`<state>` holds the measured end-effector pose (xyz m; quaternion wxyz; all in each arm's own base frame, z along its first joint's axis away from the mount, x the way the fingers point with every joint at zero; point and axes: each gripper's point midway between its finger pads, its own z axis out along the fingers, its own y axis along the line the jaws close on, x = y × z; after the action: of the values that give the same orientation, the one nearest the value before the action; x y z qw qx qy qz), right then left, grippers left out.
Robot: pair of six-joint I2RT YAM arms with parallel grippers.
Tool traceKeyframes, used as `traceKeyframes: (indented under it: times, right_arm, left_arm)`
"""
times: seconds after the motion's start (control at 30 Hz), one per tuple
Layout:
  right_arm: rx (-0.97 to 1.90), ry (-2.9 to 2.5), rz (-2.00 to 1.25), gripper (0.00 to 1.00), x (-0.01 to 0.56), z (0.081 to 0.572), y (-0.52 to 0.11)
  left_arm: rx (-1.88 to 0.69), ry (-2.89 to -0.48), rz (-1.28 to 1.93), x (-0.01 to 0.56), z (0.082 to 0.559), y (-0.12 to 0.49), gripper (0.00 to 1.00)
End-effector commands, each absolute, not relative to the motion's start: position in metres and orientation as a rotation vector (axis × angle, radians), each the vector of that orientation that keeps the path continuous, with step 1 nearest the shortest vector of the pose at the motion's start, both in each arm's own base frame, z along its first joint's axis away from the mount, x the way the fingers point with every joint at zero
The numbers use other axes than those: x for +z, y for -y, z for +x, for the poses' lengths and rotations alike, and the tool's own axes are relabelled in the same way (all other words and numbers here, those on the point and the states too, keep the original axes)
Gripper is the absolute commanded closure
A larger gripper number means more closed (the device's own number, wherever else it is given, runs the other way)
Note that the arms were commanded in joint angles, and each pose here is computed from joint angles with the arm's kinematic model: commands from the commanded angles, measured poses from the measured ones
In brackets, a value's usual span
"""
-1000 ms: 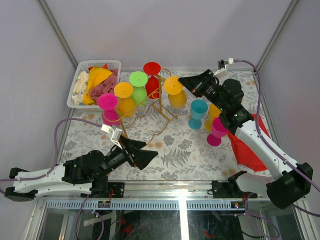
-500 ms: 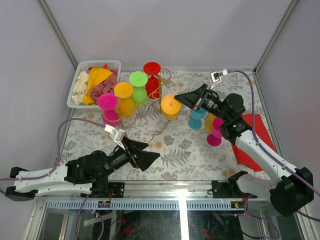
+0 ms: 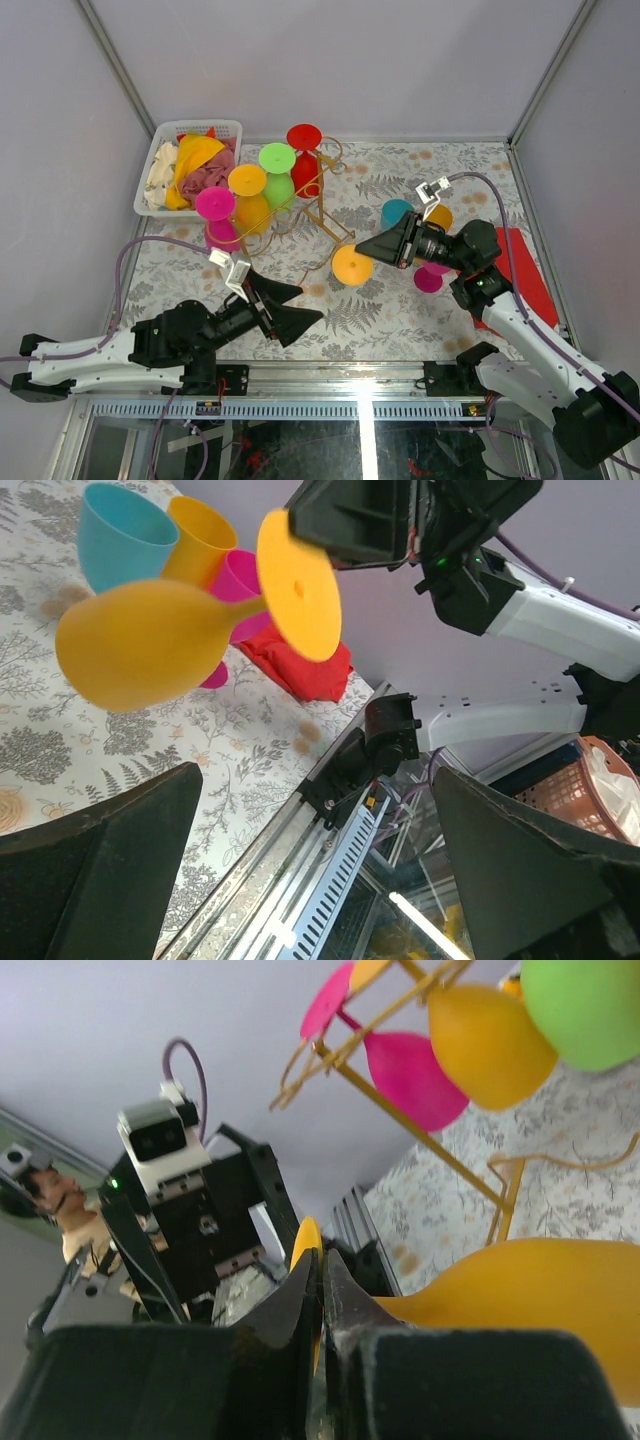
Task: Take the wine glass off the wine glass rack
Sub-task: Place the wine glass at the center of the board.
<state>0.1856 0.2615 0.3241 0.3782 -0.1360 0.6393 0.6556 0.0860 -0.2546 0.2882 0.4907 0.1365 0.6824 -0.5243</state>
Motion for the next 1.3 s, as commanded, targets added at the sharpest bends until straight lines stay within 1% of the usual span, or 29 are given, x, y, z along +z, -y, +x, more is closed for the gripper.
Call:
traceKeyframes:
  times: [0.0,0.2,0.47,0.7,1.03,1.17,1.27]
  right_arm:
    - [1.699,-1.599,-0.555,1.00,0.323,0.158,-0.262]
    - [1.747,-1.578,-0.649,1.00,0.316,0.141,-0.268]
    - [1.757,-1.600,-0.709,1.00,0.304,0.130,-0.279]
    - [1.707,-1.608,-0.696,1.00,0.300,0.135,-0.279]
    - [1.753,-1.585,-0.709,1.00,0.297,0.133,-0.282]
    - [1.765,-1.563,-0.713,1.00,0.298,0.131,-0.281]
    - [1.766,-1.550,-0.715,1.00,0.300,0.130,-0.280]
  left_arm:
    - [-1.373,-1.550,0.340,0.316,0.079,0.258,0.00]
    - [-1.419,-1.524,0.374,0.321,0.072,0.266,0.00]
    - [-1.374,-1.620,0.425,0.303,0.072,0.289,0.00]
    - [-1.332,-1.643,0.421,0.301,0.079,0.303,0.01]
    - [-1.283,-1.638,0.266,0.293,0.100,0.302,0.13]
    - [-1.283,-1.627,0.247,0.291,0.103,0.308,0.24]
    - [-1.256,-1.648,0.253,0.287,0.105,0.312,0.29]
